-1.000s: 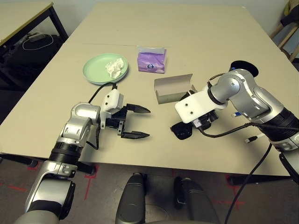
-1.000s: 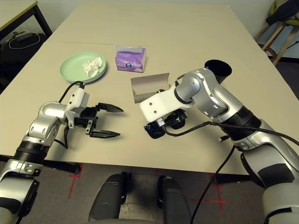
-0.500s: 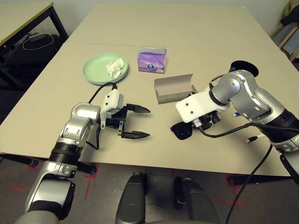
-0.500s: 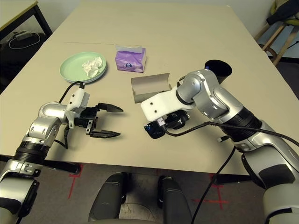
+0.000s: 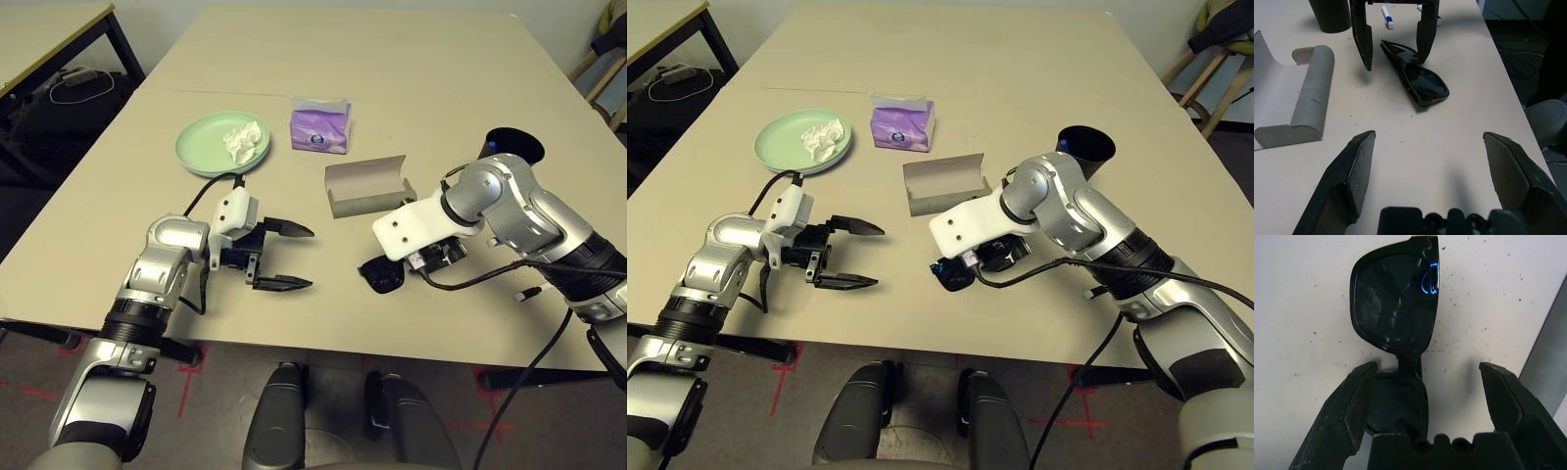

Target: Organize and tidy the items on the table.

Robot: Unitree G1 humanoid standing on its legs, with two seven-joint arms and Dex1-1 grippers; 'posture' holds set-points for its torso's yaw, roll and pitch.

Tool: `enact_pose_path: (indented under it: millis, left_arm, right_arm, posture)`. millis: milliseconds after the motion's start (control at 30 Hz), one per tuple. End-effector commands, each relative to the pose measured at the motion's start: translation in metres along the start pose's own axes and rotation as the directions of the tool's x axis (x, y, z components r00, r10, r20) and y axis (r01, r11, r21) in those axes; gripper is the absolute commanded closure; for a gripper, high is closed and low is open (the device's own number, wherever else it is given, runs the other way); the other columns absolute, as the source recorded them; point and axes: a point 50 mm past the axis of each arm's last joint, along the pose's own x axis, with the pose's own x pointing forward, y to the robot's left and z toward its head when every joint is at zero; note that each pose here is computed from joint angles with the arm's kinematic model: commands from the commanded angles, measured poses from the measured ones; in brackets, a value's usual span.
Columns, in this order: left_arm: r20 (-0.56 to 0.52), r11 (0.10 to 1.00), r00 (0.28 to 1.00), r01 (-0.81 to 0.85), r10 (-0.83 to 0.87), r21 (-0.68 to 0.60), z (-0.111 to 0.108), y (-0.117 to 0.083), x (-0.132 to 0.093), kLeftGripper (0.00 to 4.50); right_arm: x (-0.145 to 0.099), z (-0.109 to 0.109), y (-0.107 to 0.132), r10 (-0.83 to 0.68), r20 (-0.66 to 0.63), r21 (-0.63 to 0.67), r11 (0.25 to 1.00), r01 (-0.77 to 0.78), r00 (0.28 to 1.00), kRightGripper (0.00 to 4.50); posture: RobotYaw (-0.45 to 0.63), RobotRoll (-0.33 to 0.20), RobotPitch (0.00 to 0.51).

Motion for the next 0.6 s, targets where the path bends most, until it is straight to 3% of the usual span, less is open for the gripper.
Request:
enact_pose_path:
  millis: [33,200,300,400,600]
  left_arm:
    - [-0.014,1.0,1.0,0.012,-0.011,0.019,0.0002,-0.0033,0.0013,0.04]
    - [-0.016,1.0,1.0,0.008,-0.008,0.018,0.0002,-0.0036,0.001,0.04]
    - [-0.017,1.0,1.0,0.007,-0.006,0.017,0.0002,-0.0036,0.0009,0.0]
    - [-0.018,1.0,1.0,0.006,-0.005,0.017,0.0,-0.0036,0.0004,0.0]
    - [-0.021,1.0,1.0,0.004,-0.004,0.016,0.0004,-0.0029,0.0,0.0]
  right_arm:
    - [0.0047,-0.0008,0.0026,0.016,0.004,-0.002,1.0,-0.016,1.0,0.0]
    - [0.0056,-0.0003,0.0028,0.019,0.01,-0.005,1.0,-0.019,1.0,0.0]
    - [0.0061,-0.0001,0.0033,0.023,0.012,-0.005,1.0,-0.023,1.0,0.29]
    - [0.007,0.0004,0.0036,0.026,0.015,-0.006,1.0,-0.026,1.0,1.16]
    - [0.0074,0.0004,0.0042,0.033,0.019,0.0,0.999,-0.033,0.999,3.54]
  posture:
    - [0.27,0.0,0.158]
    - [0.27,0.0,0.159]
    - [0.27,0.0,0.159]
    - [0.27,0.0,0.159]
    - [0.27,0.0,0.159]
